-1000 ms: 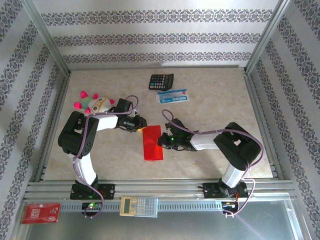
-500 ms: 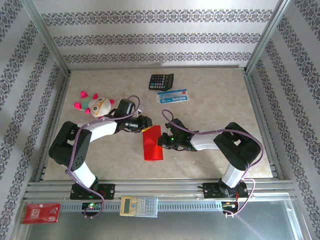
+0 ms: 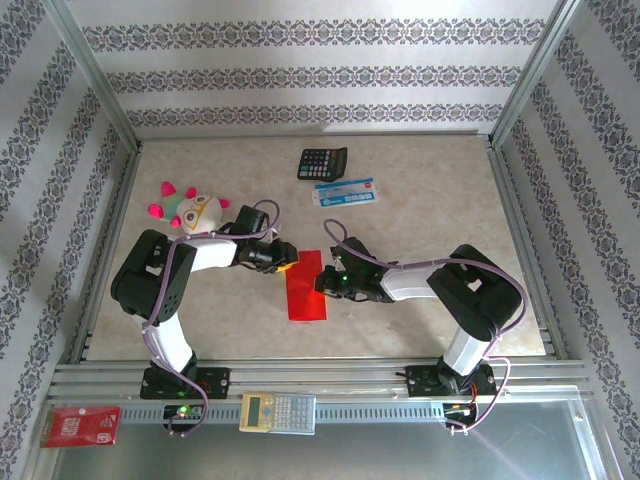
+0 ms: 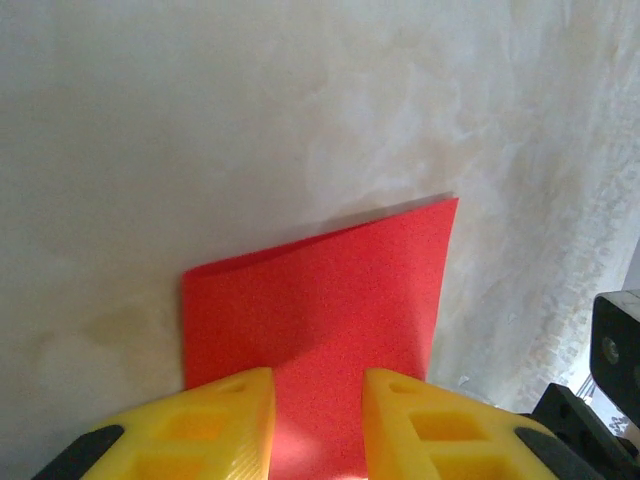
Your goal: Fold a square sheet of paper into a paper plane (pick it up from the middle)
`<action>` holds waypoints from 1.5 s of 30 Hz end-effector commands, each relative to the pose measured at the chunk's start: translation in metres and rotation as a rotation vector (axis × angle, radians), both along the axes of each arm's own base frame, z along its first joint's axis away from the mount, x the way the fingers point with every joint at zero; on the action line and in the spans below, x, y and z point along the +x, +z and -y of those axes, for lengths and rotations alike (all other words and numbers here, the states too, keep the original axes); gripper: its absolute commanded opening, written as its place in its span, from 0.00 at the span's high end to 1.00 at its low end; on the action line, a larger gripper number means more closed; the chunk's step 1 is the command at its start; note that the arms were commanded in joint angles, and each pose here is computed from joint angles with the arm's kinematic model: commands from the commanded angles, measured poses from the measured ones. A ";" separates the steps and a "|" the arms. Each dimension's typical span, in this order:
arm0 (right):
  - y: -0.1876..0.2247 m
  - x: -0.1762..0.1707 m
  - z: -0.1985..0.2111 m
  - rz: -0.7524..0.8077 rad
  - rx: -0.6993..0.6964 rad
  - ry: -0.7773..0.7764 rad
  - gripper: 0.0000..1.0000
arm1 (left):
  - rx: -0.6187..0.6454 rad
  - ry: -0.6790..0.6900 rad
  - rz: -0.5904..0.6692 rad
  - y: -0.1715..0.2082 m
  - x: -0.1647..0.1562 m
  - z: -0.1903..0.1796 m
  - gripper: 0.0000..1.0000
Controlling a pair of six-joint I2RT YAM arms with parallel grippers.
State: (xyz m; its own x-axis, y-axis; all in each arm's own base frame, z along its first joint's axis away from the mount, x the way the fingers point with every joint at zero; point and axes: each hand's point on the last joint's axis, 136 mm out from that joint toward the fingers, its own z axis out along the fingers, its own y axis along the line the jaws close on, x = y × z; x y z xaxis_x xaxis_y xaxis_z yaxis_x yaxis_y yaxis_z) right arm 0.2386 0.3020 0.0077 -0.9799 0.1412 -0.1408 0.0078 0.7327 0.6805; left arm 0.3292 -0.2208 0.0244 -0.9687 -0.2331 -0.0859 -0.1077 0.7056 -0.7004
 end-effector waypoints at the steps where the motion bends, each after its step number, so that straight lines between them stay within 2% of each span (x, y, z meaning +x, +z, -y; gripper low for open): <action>1: -0.080 -0.062 0.074 -0.232 -0.356 -0.014 1.00 | 0.100 0.022 -0.015 -0.021 0.004 -0.030 0.69; 8: -0.080 -0.062 0.074 -0.233 -0.357 -0.015 1.00 | 0.072 0.024 0.037 0.007 0.018 -0.029 0.69; 15: -0.079 -0.061 0.074 -0.231 -0.357 -0.015 1.00 | -0.057 -0.017 0.126 0.051 0.013 0.007 0.67; 24: -0.079 -0.060 0.073 -0.233 -0.356 -0.010 1.00 | -0.024 -0.028 0.061 0.011 0.023 0.013 0.67; 28: -0.079 -0.059 0.073 -0.232 -0.358 -0.009 1.00 | 0.028 -0.029 0.059 -0.003 0.028 0.003 0.67; 35: -0.082 -0.062 0.076 -0.238 -0.362 -0.016 1.00 | 0.046 0.018 0.042 -0.013 0.031 -0.022 0.67; 40: -0.083 -0.062 0.077 -0.240 -0.363 -0.017 1.00 | 0.054 0.043 0.056 -0.005 0.033 -0.030 0.67; 45: -0.083 -0.063 0.077 -0.241 -0.366 -0.020 1.00 | -0.025 0.034 0.117 0.037 0.018 -0.012 0.67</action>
